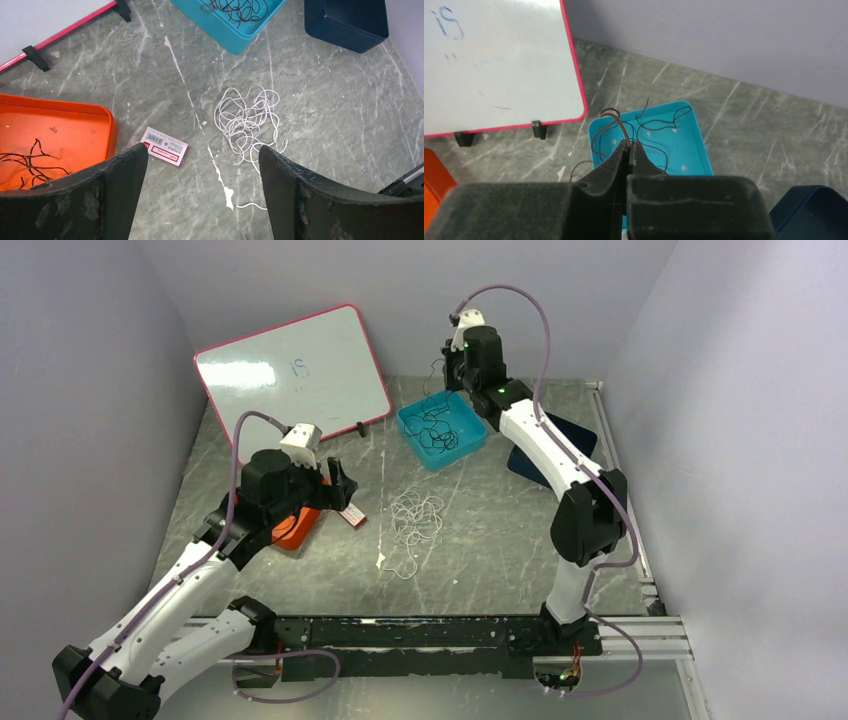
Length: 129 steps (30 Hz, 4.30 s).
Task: Untangle the cables
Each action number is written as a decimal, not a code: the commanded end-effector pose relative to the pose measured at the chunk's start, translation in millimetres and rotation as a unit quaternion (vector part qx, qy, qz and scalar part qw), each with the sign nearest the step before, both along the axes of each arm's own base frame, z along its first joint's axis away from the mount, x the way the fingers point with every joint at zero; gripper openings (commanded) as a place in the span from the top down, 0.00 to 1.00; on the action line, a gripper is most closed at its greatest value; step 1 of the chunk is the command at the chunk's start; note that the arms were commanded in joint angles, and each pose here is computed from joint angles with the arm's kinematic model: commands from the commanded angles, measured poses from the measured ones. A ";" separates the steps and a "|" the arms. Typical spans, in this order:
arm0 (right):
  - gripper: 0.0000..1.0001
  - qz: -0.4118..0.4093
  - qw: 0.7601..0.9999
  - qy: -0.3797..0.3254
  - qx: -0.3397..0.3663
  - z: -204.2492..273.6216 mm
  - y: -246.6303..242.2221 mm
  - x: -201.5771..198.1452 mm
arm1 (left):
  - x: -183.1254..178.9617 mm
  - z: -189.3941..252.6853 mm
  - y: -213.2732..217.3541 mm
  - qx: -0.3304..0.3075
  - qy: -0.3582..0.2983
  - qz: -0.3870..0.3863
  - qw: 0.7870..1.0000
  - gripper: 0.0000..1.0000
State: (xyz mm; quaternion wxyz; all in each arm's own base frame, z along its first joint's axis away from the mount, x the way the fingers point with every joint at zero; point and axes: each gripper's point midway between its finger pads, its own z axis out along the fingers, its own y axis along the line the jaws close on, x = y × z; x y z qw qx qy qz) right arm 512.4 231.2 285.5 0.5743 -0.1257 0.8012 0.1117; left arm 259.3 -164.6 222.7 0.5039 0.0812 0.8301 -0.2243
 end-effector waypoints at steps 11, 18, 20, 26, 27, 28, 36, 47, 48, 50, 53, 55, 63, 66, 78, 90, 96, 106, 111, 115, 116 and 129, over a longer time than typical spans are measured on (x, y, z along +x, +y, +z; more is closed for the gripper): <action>1.00 0.027 0.998 0.064 -0.008 -72.8 10.2 13.4 | 0.2 1.3 0.8 0.000 0.004 0.005 1.000 0.15; 1.00 0.043 0.999 0.002 0.029 3.5 13.3 4.8 | 2.6 1.0 -0.2 0.002 0.004 0.006 1.000 0.15; 1.00 0.042 0.999 -0.012 0.033 19.0 11.3 3.1 | 3.5 0.8 -1.5 0.000 0.005 0.004 1.000 0.15; 1.00 0.034 0.999 -0.029 0.025 36.7 6.3 4.2 | 5.3 -1.0 -5.3 -0.003 0.008 -0.001 1.000 0.15; 1.00 0.033 0.999 -0.031 0.024 37.6 6.3 5.1 | 5.4 -2.0 -5.6 -0.002 0.009 -0.001 1.000 0.15; 1.00 0.031 0.999 -0.032 0.022 37.4 5.8 6.2 | 5.8 -2.2 -5.8 -0.002 0.009 -0.002 1.000 0.15; 1.00 0.031 0.999 -0.013 0.012 12.6 7.0 9.8 | 6.6 -1.6 -6.2 -0.001 0.010 -0.002 1.000 0.15; 0.99 0.012 0.996 0.077 -0.041 -100.1 -0.6 18.2 | 4.9 -2.8 -7.5 -0.002 0.014 -0.007 1.000 0.16; 0.98 0.015 0.996 0.084 -0.039 -106.2 0.4 18.8 | 4.7 -2.4 -7.4 -0.002 0.014 -0.007 1.000 0.16; 0.98 0.022 0.995 0.092 -0.034 -113.9 4.0 18.6 | 4.3 -2.2 -7.3 -0.002 0.013 -0.007 1.000 0.16; 0.96 0.030 0.993 0.110 -0.031 -131.2 8.3 19.7 | 4.0 -2.2 -7.0 -0.002 0.014 -0.006 1.000 0.16; 0.92 0.038 0.991 0.121 -0.029 -137.8 11.5 19.5 | 3.6 -1.9 -7.2 -0.003 0.013 -0.007 1.000 0.16; 0.67 0.021 0.992 0.118 -0.039 -131.9 1.7 21.0 | 3.4 -5.0 -8.1 -0.004 0.017 -0.009 1.000 0.15; 0.64 0.006 0.993 0.109 -0.044 -121.7 -6.1 20.1 | 3.3 -5.3 -9.3 -0.006 0.018 -0.010 1.000 0.16; 0.61 0.058 0.992 0.111 0.005 -89.4 5.0 -15.2 | 4.5 -10.7 -14.6 -0.014 0.024 -0.017 0.999 0.16; 0.63 0.132 0.957 0.257 0.025 -126.0 40.1 -161.4 | 7.8 -23.3 -31.8 -0.037 0.045 -0.040 0.997 0.16; 0.64 0.086 0.956 0.279 0.043 -154.1 41.4 -202.3 | 12.5 -28.2 -50.1 -0.062 0.056 -0.068 0.994 0.18; 0.61 0.047 0.953 0.292 0.067 -180.4 35.3 -204.5 | 9.6 -29.9 -51.8 -0.062 0.062 -0.074 0.993 0.19; 0.61 0.059 0.947 0.298 0.103 -181.7 52.3 -199.4 | 8.1 -30.5 -51.2 -0.060 0.063 -0.076 0.993 0.20; 0.62 0.040 0.949 0.299 0.091 -189.4 50.6 -190.2 | 7.6 -29.5 -51.7 -0.063 0.063 -0.076 0.993 0.20; 0.63 0.035 0.950 0.298 0.084 -191.8 49.0 -188.0 | 7.9 -29.5 -51.8 -0.064 0.063 -0.076 0.993 0.20; 0.62 0.003 0.953 0.300 0.051 -218.5 42.6 -173.6 | 8.5 -28.6 -53.4 -0.063 0.062 -0.081 0.993 0.21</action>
